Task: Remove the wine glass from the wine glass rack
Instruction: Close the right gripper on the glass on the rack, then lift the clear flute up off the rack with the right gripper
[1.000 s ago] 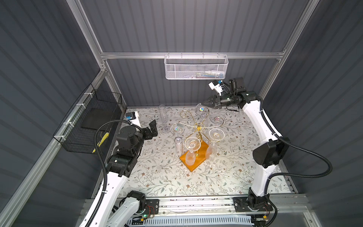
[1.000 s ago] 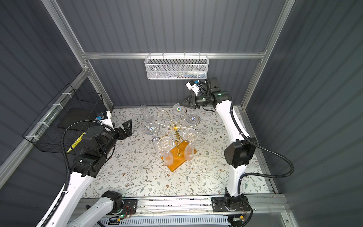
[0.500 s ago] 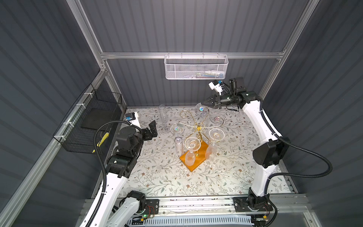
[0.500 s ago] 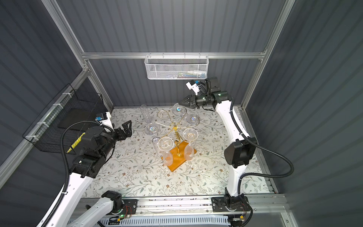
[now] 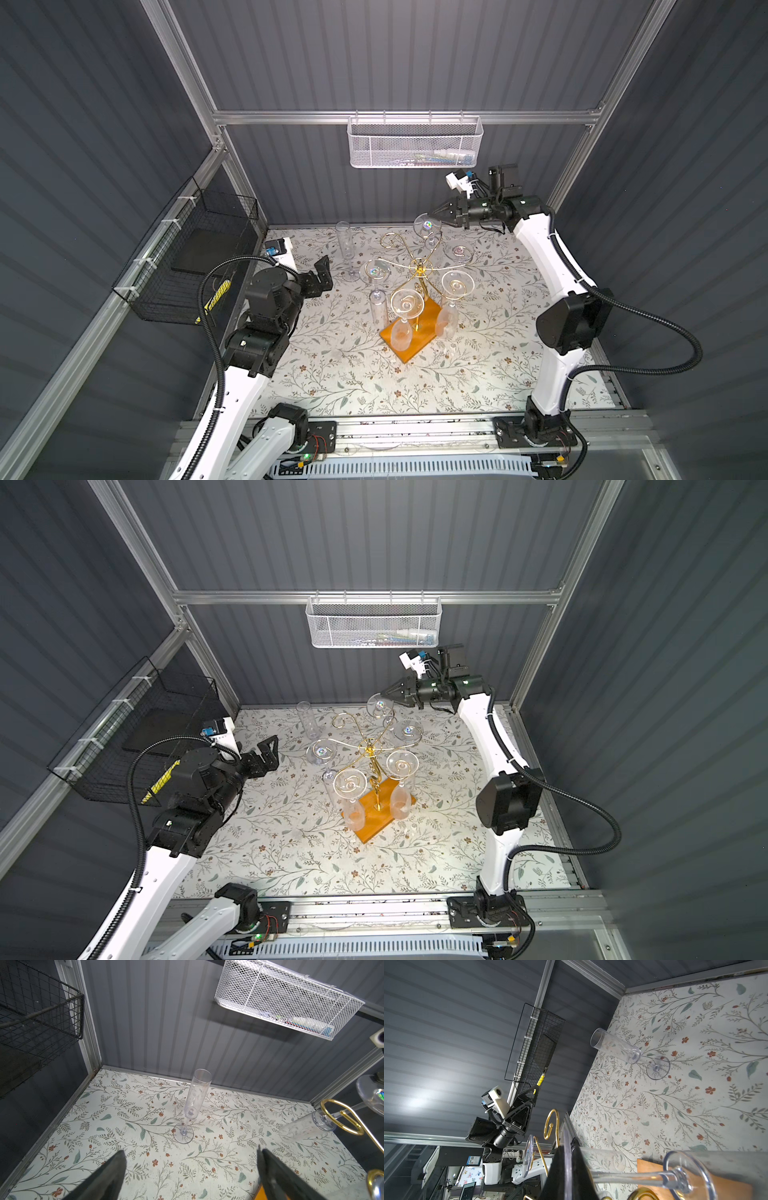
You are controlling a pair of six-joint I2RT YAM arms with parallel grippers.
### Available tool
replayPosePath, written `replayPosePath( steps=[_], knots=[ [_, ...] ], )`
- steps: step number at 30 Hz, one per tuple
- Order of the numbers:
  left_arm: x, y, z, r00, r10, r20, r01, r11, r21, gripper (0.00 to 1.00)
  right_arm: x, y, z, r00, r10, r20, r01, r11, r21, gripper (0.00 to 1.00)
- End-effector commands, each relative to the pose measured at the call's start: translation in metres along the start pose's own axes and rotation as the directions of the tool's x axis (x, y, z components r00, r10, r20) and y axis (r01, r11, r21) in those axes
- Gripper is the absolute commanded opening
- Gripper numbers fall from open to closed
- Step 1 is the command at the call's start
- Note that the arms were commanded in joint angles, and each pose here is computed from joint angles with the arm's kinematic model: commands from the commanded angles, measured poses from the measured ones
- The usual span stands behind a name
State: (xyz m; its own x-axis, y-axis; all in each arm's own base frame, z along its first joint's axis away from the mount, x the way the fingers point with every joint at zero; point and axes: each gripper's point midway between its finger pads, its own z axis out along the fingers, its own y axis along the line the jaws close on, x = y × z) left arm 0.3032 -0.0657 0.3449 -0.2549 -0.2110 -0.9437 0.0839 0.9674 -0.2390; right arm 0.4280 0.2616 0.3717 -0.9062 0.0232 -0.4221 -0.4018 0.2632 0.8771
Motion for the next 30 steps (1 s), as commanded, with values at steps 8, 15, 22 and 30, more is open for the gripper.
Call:
replayPosePath(
  steps=[8, 15, 22, 30],
  knots=[
    [-0.012, -0.003, -0.009, 1.000, -0.013, 0.027, 0.012, 1.000, 0.006, 1.00, -0.010, 0.022, -0.021, 0.997, -0.046, 0.069, 0.048, 0.998, -0.037, 0.00],
    [-0.011, -0.004, -0.007, 1.000, -0.016, 0.022, 0.016, 1.000, 0.010, 1.00, -0.005, 0.021, -0.026, 0.997, -0.030, 0.073, 0.033, 0.999, -0.032, 0.00],
    [-0.015, -0.004, -0.009, 0.999, -0.021, 0.032, 0.020, 1.000, 0.011, 1.00, 0.001, 0.026, -0.030, 0.997, -0.020, 0.075, 0.024, 0.998, -0.057, 0.00],
    [-0.017, -0.004, -0.010, 0.999, -0.025, 0.039, 0.024, 1.000, 0.011, 1.00, 0.012, 0.032, -0.032, 0.998, -0.004, 0.064, 0.010, 0.996, -0.086, 0.00]
  ],
)
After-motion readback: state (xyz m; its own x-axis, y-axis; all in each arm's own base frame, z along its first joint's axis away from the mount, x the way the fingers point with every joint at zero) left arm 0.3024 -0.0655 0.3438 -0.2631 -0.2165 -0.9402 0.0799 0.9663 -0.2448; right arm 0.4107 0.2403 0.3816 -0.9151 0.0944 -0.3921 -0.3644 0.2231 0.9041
